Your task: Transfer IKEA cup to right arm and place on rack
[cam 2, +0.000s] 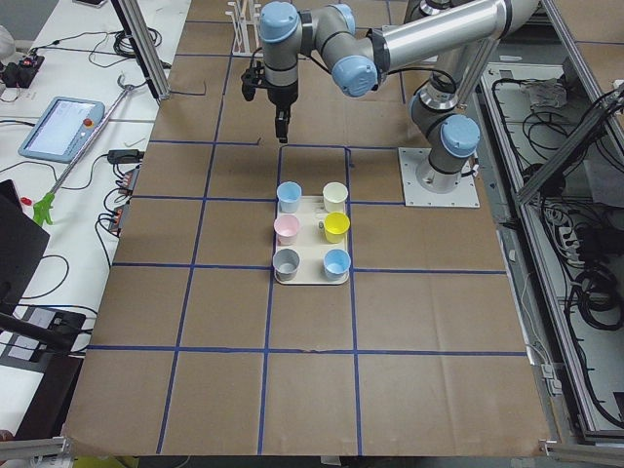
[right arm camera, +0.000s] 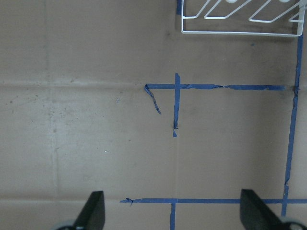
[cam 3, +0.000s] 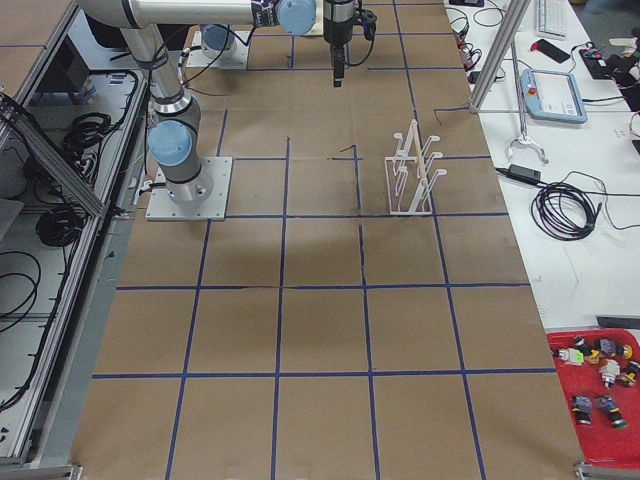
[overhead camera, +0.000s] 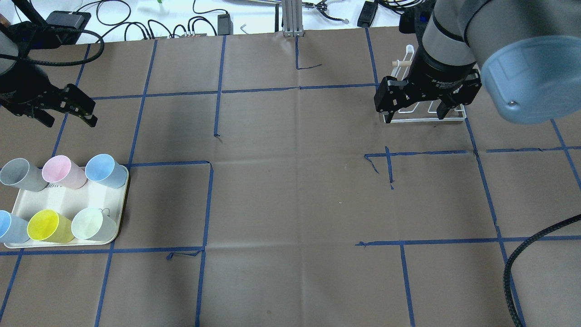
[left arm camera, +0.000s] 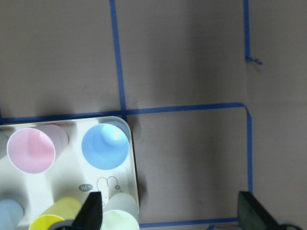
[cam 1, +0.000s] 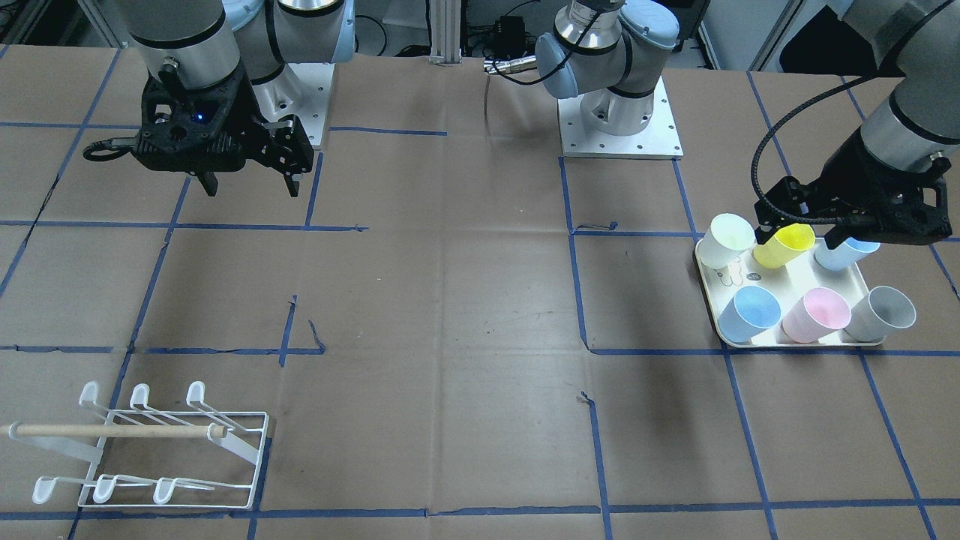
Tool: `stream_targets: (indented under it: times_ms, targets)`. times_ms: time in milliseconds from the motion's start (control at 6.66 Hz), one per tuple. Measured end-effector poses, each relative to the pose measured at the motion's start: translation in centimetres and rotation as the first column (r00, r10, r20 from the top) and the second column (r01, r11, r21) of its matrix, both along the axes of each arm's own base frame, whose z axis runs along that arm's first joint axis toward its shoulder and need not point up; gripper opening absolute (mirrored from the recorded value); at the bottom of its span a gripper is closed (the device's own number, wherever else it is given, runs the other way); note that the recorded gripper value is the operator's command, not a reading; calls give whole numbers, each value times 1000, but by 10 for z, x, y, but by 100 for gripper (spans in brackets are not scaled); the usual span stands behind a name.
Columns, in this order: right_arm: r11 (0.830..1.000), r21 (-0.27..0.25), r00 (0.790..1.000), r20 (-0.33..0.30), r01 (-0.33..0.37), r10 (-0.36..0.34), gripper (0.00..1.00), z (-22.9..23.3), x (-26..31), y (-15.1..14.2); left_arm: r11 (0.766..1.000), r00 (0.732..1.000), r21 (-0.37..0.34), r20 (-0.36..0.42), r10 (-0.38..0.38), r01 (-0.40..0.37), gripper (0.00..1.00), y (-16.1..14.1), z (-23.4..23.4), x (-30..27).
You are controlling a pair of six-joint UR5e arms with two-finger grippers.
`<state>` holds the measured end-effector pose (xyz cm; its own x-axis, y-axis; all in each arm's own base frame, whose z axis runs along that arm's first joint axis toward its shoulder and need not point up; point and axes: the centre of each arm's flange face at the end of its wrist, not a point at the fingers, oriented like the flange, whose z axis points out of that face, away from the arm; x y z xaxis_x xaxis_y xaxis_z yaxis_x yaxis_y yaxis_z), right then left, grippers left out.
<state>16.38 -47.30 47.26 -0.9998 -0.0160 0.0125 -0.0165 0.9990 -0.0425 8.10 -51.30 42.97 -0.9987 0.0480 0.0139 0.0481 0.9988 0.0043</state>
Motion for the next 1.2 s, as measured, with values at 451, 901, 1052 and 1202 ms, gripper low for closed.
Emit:
stream_targets:
  times_ms: [451, 901, 1052, 1202]
  targets:
    - [994, -105, 999, 31, 16, -13, 100, 7, 3, -14, 1000, 1000, -7, -1, 7, -7, 99, -2, -51, 16]
    - [966, -157, 960, 225, 206, -168, 100, 19, 18, -21, 999, 1000, -46, 14, 13, -12, 99, 2, -131, 15]
    - [932, -157, 906, 332, 328, -263, 100, 27, 25, -25, 999, 1000, -51, 17, 14, -13, 99, 1, -152, 16]
    - [894, -149, 839, 438, 422, -323, 100, 32, 33, -31, 999, 1000, -47, 15, 14, -13, 99, 0, -169, 16]
